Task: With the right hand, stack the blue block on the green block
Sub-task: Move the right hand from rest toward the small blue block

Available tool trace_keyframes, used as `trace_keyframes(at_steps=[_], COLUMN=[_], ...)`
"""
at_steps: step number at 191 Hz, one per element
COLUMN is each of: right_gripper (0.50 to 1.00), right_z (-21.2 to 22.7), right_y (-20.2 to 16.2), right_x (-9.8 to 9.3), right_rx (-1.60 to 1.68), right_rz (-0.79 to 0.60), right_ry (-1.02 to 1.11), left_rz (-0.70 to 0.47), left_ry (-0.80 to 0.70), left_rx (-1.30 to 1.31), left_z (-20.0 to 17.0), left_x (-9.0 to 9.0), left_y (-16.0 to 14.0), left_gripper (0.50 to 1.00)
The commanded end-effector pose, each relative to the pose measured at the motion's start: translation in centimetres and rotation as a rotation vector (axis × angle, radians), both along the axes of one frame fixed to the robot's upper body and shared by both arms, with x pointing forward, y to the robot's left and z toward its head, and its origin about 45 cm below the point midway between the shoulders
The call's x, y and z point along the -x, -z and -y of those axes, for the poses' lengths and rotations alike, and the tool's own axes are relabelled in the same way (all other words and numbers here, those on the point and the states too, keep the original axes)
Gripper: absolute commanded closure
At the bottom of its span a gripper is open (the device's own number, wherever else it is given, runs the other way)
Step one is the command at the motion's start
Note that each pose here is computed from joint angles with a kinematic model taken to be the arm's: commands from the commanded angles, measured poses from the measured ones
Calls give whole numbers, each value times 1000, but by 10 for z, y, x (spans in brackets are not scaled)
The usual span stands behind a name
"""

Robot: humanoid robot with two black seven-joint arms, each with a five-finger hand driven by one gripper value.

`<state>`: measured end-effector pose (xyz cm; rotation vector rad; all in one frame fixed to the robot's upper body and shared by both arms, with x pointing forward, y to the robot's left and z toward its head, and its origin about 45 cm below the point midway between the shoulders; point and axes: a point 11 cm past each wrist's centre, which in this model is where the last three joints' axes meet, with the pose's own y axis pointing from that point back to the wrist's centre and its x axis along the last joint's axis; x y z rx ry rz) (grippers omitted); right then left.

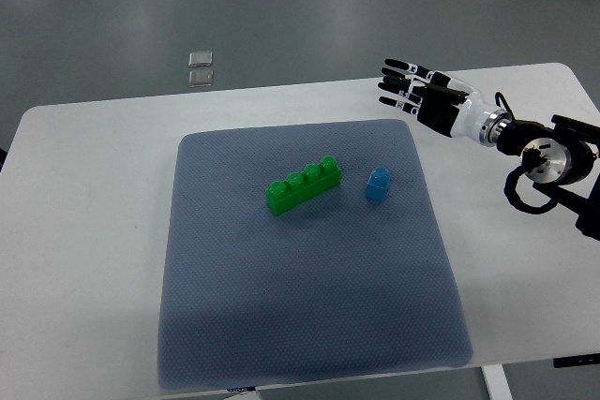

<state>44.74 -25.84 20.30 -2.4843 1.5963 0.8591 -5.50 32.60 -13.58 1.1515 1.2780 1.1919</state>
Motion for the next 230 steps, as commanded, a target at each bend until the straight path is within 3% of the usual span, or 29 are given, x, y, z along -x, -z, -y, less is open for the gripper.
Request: trace_keyframes(at_steps=[1, 110, 186, 230], right_gripper=[585, 583, 585, 585], right_z=[2, 30, 33, 27], right_y=[-1, -41, -39, -47], right_x=[0, -11, -7, -7], right_rx=[22, 172, 344, 526], right_rz=[12, 184, 230, 375], right_ry=[-5, -66, -165, -266], left_rz=[3, 2, 2, 2], left_ry=[5, 7, 7, 7], left_rx=[-2, -1, -1, -1], left_z=[-1, 0, 0, 0], left_x=[-2, -2, -2, -2], left_y=[0, 0, 0, 0], left_gripper=[500, 500, 500, 500])
